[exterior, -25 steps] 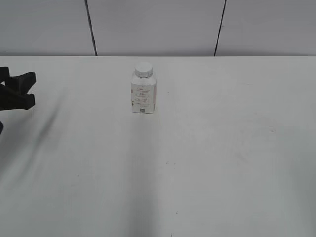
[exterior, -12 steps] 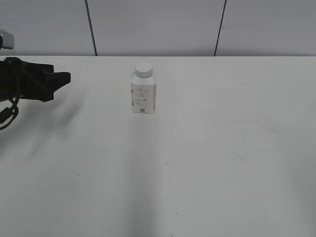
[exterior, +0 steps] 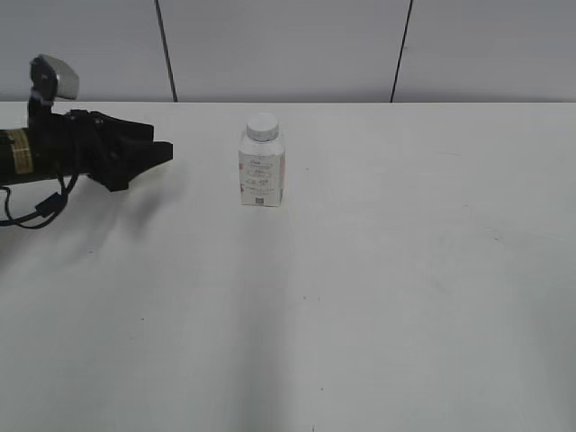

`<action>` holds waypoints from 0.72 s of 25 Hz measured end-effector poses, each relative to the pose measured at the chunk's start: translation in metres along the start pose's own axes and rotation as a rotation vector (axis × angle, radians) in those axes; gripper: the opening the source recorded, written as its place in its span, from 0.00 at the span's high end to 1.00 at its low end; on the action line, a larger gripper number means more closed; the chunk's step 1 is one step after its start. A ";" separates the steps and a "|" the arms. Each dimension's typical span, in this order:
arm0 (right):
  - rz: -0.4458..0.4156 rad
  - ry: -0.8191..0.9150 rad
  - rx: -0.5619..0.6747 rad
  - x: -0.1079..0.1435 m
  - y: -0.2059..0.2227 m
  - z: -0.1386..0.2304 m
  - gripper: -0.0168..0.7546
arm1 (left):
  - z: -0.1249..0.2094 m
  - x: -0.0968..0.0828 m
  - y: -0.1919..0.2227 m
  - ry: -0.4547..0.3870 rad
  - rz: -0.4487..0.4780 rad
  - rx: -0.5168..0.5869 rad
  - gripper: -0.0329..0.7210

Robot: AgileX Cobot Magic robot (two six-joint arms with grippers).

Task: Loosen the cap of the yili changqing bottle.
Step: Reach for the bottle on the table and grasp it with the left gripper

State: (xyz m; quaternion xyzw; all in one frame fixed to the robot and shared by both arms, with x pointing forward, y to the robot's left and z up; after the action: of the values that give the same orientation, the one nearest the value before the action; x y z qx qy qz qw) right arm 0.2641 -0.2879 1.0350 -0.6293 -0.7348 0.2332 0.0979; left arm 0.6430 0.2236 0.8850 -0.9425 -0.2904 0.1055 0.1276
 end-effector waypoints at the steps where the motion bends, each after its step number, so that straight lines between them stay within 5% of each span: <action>1: 0.000 0.000 0.000 0.000 0.000 0.000 0.31 | 0.002 0.000 0.006 0.019 0.028 0.012 0.43; 5: 0.000 0.000 0.000 0.000 0.000 0.000 0.31 | 0.004 -0.002 0.032 0.113 0.120 0.048 0.40; 11: 0.000 0.000 0.000 0.000 0.000 0.000 0.31 | 0.008 -0.008 0.074 0.178 0.170 0.078 0.17; 18: 0.000 0.000 0.000 0.000 0.000 0.000 0.31 | 0.023 -0.008 0.107 0.194 0.202 0.088 0.16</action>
State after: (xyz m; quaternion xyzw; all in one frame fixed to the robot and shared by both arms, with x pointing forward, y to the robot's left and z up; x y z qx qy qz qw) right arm 0.2641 -0.2879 1.0350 -0.6293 -0.7348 0.2332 0.0979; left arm 0.6858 0.1376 0.8321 -0.9662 -0.1757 0.0389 0.1848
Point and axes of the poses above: a point on each arm's last joint axis where the gripper is mounted, y pointing out along that axis toward the gripper, x along the wrist's bending axis when the last joint is at zero, z = x × y, the point moved 4 cm from there along y, pointing out along that axis toward the gripper, and after that the axes turned 4 degrees about -y, right-handed, at the moved point
